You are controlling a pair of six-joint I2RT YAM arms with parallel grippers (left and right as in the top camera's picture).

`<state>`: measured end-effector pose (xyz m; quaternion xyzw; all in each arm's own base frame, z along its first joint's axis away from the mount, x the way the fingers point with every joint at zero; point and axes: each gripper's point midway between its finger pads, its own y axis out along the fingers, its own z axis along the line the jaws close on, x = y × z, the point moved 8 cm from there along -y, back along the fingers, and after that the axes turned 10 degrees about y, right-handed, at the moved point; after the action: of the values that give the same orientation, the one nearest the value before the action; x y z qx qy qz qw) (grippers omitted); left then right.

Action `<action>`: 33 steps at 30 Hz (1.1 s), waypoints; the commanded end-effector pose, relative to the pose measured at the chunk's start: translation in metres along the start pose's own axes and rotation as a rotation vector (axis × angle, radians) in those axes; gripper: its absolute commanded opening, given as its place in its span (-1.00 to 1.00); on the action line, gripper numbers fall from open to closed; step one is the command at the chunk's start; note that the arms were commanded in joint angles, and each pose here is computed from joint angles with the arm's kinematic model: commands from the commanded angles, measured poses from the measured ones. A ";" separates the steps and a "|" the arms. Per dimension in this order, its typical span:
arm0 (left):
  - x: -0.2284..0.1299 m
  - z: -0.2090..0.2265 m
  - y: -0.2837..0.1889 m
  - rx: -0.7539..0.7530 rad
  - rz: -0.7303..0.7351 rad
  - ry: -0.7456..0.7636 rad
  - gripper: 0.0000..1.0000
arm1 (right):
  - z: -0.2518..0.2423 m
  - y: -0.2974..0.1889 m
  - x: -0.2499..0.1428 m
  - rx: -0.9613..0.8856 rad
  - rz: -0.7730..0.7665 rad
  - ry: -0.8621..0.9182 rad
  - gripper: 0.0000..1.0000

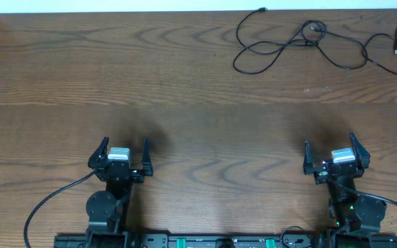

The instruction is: Untangle cables

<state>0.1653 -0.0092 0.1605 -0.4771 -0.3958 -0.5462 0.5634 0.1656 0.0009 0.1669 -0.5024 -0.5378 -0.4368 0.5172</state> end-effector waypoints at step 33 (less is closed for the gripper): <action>-0.012 0.000 0.001 0.013 0.055 -0.015 0.96 | -0.008 0.000 -0.005 -0.169 0.014 0.306 0.99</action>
<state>0.1653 -0.0092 0.1606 -0.4777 -0.3967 -0.5456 0.5628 0.1662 -0.0115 0.1634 -0.4725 -0.4068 -0.5535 0.5522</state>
